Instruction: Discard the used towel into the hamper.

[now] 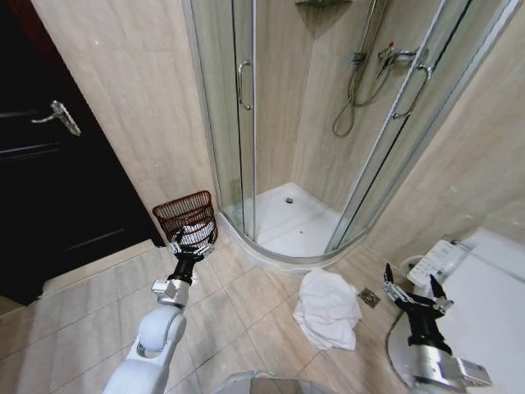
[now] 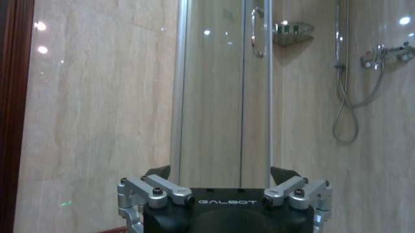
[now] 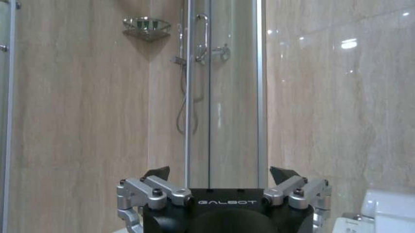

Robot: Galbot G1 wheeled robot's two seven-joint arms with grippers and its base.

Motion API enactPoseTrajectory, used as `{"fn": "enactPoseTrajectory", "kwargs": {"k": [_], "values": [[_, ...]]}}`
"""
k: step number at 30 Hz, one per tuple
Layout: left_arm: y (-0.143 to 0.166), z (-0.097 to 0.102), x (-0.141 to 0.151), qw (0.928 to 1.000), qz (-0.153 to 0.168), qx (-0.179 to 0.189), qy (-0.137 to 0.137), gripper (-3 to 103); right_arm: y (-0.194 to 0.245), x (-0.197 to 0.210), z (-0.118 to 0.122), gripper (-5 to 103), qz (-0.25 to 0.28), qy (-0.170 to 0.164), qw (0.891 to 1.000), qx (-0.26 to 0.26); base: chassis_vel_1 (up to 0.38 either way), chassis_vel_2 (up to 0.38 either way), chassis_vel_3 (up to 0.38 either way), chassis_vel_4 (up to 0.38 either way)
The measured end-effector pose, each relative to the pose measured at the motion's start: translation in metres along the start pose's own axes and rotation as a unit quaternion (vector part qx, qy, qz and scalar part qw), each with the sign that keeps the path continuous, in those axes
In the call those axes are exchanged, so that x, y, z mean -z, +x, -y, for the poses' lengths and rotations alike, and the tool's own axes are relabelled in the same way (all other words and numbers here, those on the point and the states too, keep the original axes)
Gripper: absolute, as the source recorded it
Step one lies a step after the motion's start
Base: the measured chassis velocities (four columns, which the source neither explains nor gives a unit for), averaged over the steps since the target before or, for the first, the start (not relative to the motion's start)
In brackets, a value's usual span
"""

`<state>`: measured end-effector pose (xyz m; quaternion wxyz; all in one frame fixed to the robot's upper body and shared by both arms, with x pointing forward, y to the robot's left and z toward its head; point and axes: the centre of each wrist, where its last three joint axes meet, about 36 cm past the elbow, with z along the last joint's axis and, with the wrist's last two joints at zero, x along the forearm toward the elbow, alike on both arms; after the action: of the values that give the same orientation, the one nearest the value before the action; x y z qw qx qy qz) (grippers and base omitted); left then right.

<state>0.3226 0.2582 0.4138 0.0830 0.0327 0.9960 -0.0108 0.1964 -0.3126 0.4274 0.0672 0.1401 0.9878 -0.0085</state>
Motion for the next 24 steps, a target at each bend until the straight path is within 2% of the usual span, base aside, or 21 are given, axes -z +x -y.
{"fn": "enactPoseTrajectory", "kwargs": {"k": [13, 24], "values": [[0.005, 0.011, 0.0, 1.0, -0.003, -0.007, -0.006, 100, 0.0, -0.009, 0.012, 100, 0.0, 0.005, 1.0, -0.005, 0.0, 0.0, 0.0, 0.0], [-0.005, 0.011, 0.002, 0.9999, 0.003, -0.01, -0.01, 100, -0.004, -0.001, 0.011, 100, -0.001, 0.0, 1.0, -0.004, 0.0, 0.0, 0.0, 0.0]]}}
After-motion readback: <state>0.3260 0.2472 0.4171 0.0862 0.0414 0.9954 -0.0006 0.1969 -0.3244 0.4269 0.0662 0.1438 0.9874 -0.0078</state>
